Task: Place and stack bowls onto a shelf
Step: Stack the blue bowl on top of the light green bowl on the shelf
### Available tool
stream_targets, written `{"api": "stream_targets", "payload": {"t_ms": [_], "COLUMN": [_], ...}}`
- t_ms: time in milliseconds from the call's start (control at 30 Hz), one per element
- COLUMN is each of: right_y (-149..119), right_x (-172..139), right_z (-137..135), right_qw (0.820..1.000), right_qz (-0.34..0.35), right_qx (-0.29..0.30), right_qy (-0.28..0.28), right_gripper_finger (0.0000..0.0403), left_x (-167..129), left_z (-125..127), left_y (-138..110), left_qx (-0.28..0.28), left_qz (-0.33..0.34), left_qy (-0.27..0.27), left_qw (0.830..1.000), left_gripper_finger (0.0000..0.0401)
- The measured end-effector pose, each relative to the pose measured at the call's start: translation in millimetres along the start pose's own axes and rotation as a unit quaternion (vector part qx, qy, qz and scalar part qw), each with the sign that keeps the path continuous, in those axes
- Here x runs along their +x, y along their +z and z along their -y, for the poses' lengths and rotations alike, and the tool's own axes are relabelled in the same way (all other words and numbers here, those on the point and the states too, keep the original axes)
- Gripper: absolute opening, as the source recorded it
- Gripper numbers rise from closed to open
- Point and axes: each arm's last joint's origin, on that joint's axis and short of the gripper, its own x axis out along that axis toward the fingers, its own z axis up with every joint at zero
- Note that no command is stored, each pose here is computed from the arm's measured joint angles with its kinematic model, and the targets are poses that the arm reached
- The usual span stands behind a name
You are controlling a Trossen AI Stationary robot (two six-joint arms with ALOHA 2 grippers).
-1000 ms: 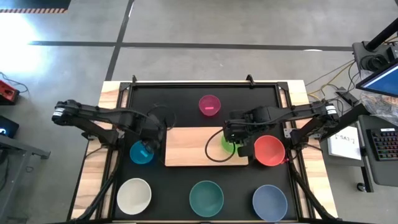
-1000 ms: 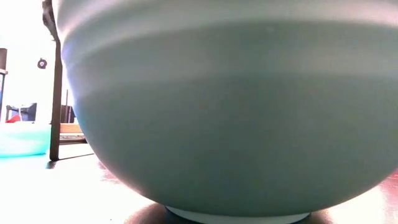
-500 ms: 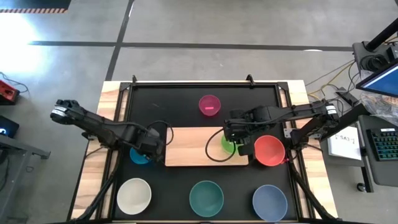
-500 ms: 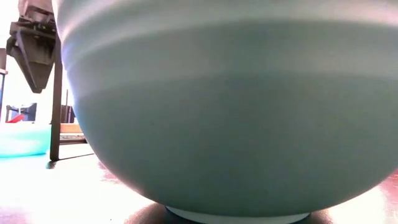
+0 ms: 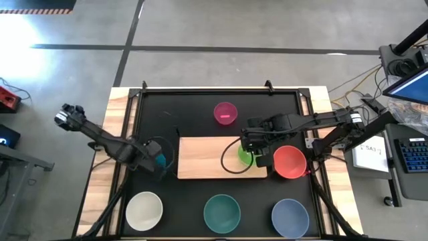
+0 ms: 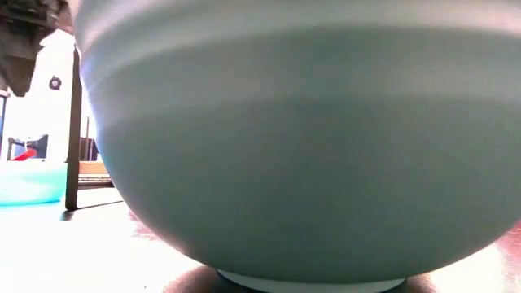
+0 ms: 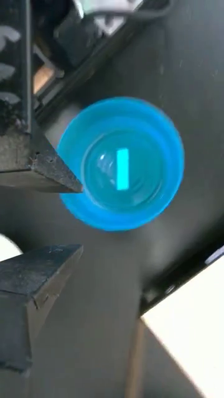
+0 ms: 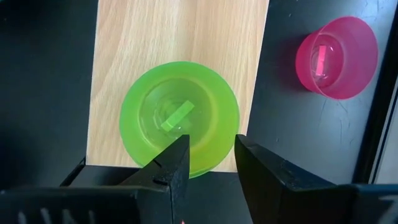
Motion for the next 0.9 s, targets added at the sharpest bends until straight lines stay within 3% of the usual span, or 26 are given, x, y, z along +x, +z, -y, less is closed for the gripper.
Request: {"api": "stream_targets", "payload": {"t_ms": [200, 533, 900], "right_y": [-0.1, 0.0, -0.1], "right_x": [0.1, -0.1, -0.1], "right_z": [0.9, 0.9, 0.9], "right_qw": [1.000, 1.000, 0.999], "right_qz": [-0.001, 0.001, 0.000], "right_qx": [0.001, 0.026, 0.031], "right_qy": [-0.008, -0.009, -0.008], "right_gripper_finger": [0.0119, 0.0123, 0.0121], "left_x": [4.1, 25.9, 64.5], "left_z": [10.6, 12.0, 3.5], "left_y": [-23.1, -30.7, -38.3], "left_qx": [0.049, 0.146, 0.155], "left_qz": [-0.003, -0.009, -0.038], "left_qy": [-0.026, 0.020, 0.005], "left_qw": [0.998, 0.989, 0.987], "left_gripper_finger": [0.0125, 0.0125, 0.0125]}}
